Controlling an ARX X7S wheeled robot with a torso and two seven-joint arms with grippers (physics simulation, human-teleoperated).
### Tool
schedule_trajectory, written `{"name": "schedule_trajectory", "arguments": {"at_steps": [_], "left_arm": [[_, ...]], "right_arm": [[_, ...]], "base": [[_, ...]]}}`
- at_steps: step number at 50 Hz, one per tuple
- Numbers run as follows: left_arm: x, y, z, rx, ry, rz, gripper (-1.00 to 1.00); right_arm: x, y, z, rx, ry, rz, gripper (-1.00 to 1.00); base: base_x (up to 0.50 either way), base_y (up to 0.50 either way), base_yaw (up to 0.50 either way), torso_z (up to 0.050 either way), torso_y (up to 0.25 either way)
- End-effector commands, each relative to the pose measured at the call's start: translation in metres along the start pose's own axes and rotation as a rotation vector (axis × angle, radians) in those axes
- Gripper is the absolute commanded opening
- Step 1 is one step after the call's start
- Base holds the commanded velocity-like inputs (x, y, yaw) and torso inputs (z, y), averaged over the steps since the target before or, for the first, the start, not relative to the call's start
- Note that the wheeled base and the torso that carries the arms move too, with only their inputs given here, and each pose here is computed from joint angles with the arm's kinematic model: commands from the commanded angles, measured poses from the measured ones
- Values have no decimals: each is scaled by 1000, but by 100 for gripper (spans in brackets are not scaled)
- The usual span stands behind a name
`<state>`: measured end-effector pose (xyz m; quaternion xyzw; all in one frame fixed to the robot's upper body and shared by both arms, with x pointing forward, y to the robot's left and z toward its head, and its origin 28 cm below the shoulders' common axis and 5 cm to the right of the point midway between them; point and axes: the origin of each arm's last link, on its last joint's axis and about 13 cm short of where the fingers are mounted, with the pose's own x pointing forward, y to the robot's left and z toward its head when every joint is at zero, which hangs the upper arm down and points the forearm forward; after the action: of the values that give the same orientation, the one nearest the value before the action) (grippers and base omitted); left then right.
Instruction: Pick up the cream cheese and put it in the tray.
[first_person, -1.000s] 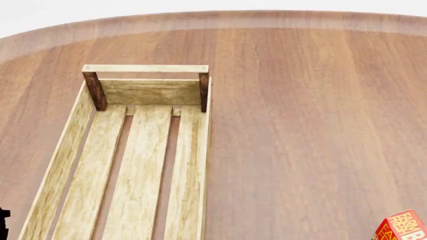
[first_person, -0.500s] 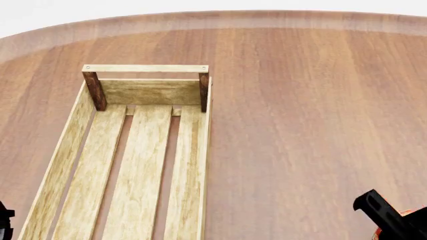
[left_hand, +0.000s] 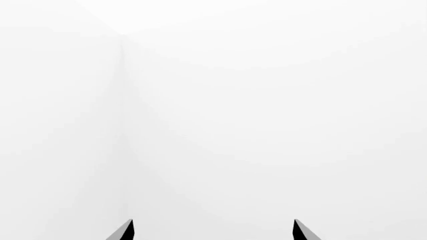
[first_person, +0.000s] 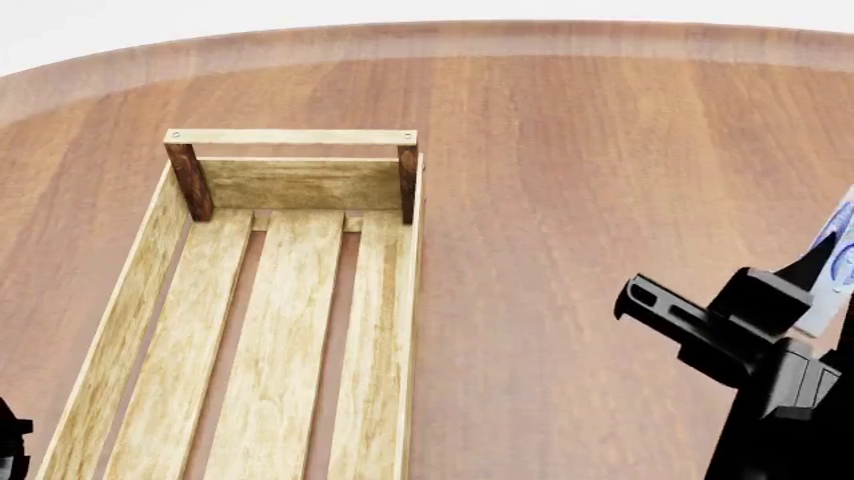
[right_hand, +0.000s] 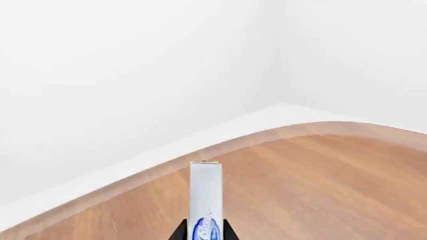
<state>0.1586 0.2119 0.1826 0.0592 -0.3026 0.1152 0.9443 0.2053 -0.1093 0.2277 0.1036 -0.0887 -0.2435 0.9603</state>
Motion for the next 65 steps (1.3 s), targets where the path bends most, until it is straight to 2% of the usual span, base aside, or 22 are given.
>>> {"name": "schedule_trajectory", "arguments": {"at_steps": [1,11,13,20,22,24,26,32,43,53,57,65], "left_arm": [[1,2,-1,-10,17,25,100],[1,3,-1,-10,17,27,100],[1,3,0,-9,17,27,100],[2,3,-1,-9,17,29,100],[2,3,-1,-9,17,28,100],[2,2,-1,-8,17,27,100],[2,2,-2,-9,20,27,100],[2,2,-2,-8,20,27,100],[2,2,-2,-6,22,27,100],[2,3,-4,-9,25,29,100],[3,2,-6,-8,29,27,100],[4,3,-9,-4,38,32,100]], "right_arm": [[23,18,8,-48,-35,110,-100],[39,45,11,-133,-42,234,-100],[43,49,11,-137,-39,210,-100],[56,63,5,-166,-28,262,-100],[58,66,4,-166,-11,299,-100],[60,73,3,-210,-20,340,-100],[65,81,4,-214,-22,343,-100],[77,99,-2,-218,30,456,-100],[92,128,-16,-293,55,568,-100],[105,145,-25,-274,110,658,-100],[110,154,-33,-263,151,745,-100],[119,173,-50,-232,221,792,-100]], "base": [[0,0,0,0,0],[0,0,0,0,1],[0,0,0,0,0],[0,0,0,0,0],[0,0,0,0,5],[0,0,0,0,0],[0,0,0,0,0],[0,0,0,0,0],[0,0,0,0,1],[0,0,0,0,1],[0,0,0,0,0],[0,0,0,0,0]]}}
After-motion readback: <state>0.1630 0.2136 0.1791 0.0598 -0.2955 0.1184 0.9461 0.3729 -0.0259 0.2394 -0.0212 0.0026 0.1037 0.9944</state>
